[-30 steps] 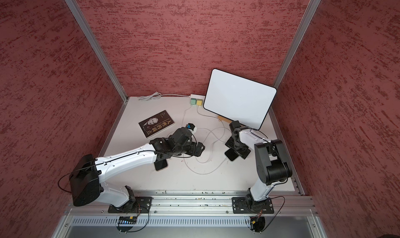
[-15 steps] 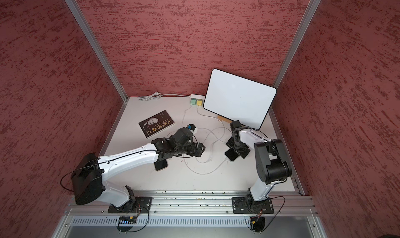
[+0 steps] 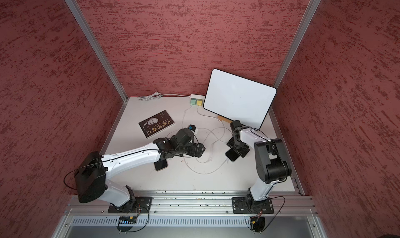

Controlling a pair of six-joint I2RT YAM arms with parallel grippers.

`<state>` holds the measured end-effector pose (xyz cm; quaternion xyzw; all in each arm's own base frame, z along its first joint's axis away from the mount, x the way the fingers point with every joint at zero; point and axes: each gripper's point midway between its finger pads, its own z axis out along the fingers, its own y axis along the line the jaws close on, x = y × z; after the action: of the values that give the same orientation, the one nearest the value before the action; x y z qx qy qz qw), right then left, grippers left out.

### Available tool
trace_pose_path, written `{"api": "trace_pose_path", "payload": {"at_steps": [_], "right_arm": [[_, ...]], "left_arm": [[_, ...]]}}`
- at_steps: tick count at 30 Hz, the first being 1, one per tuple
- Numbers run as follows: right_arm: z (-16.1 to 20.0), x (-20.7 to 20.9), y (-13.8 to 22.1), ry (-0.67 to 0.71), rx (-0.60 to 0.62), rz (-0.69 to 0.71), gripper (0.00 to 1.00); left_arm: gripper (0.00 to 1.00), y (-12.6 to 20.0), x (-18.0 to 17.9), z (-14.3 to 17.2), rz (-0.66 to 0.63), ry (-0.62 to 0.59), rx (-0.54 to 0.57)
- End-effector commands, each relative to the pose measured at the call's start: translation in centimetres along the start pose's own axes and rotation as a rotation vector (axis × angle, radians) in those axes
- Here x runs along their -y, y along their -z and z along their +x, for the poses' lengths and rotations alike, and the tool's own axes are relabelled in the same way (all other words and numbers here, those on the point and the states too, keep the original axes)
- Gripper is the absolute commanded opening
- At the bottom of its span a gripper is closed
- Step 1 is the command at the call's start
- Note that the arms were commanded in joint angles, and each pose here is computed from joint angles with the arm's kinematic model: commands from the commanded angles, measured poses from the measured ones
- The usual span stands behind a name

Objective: Unplug the charging cable from the phone
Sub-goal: Pick up the phone at the center of the board, then remove the charging cable from the phone.

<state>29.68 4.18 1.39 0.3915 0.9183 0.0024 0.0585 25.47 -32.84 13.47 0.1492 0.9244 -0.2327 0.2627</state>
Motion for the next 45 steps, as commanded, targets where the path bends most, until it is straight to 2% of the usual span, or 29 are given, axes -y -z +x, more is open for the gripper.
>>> {"api": "trace_pose_path", "payload": {"at_steps": [1,8,20,29,39,45], "right_arm": [[0.2,-0.4,-1.3,-0.019,-0.03,-0.021,0.59],[-0.1,-0.7,0.0,-0.013,-0.01,-0.058,0.45],[-2.2,-1.5,7.5,0.002,0.128,-0.166,0.43],[-3.2,-1.2,13.7,0.004,0.249,-0.27,0.41],[-3.2,-0.9,17.0,0.002,0.301,-0.34,0.41],[-3.2,-0.8,17.5,0.0,0.311,-0.356,0.4]], "left_arm": [[0.97,-0.1,0.5,-0.6,0.01,0.006,-0.001],[0.96,-0.2,0.9,-1.0,0.016,0.006,-0.006],[0.93,-0.6,3.1,-2.6,0.061,-0.026,-0.008],[0.85,-1.8,7.0,-3.2,0.182,-0.078,-0.013],[0.77,-4.0,12.0,-3.7,0.352,-0.142,-0.019],[0.68,-5.2,13.9,-3.0,0.428,-0.156,-0.054]]}}
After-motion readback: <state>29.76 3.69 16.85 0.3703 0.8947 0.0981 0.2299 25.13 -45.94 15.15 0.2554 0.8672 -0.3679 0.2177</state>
